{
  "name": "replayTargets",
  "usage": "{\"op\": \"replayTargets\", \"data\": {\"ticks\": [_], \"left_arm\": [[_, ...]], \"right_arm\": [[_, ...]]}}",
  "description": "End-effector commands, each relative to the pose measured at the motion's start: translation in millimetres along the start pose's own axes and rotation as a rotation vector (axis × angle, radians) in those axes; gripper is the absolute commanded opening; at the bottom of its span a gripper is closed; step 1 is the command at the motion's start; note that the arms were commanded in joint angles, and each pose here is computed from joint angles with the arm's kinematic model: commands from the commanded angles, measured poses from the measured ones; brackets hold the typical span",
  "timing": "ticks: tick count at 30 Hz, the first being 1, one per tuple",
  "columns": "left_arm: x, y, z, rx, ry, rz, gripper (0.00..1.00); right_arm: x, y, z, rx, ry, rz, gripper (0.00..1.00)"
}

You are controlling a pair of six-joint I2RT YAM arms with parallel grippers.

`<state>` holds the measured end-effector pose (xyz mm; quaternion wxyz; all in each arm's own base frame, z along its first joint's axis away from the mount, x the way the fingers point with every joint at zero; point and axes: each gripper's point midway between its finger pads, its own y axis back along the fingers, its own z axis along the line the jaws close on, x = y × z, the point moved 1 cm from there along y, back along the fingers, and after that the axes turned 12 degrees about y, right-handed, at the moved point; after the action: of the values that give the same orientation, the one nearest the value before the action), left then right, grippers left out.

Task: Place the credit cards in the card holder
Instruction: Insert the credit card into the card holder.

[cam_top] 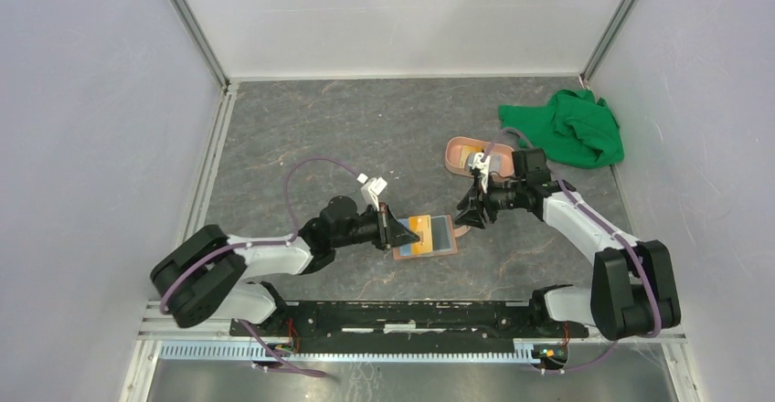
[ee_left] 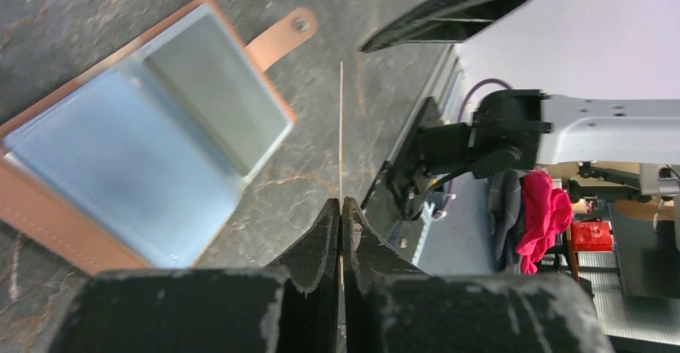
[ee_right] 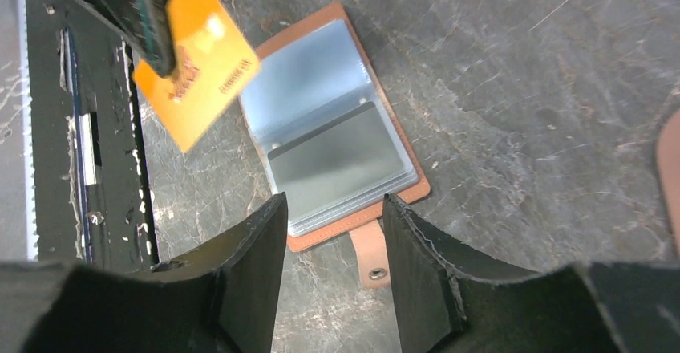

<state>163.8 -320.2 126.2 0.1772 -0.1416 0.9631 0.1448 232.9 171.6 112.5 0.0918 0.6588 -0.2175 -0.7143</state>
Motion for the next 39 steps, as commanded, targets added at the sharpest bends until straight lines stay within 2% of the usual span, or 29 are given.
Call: {"op": "replayTargets", "data": {"ticks": [1, 5, 20, 34, 39], "left_arm": [[4.4, -12.2, 14.4, -0.006, 0.008, 0.080, 0.07], [2.9, -15.8, 27.4, -0.023, 0.055, 0.097, 0.02], [0.7, -20.6, 53.4, -0.064, 0.175, 0.192, 0.02], [2.3, -23.4, 64.9, -0.066, 0.245, 0.241, 0.02], [3.3, -23.9, 69.7, -0.067, 0.282, 0.257, 0.02]], "right_arm": [[0.0, -11.6, -2.7, -0.010, 0.033, 0.031, 0.54], [3.2, -17.0, -1.6, -0.022, 0.013, 0.041, 0.54], [20.6, -33.0, -3.4, -0.045, -0.089, 0.096, 0.54], [39.0, -43.4, -6.1, -0.063, -0.169, 0.166, 0.37], [44.7, -45.0, -7.6, -0.059, -0.184, 0.192, 0.35]]}}
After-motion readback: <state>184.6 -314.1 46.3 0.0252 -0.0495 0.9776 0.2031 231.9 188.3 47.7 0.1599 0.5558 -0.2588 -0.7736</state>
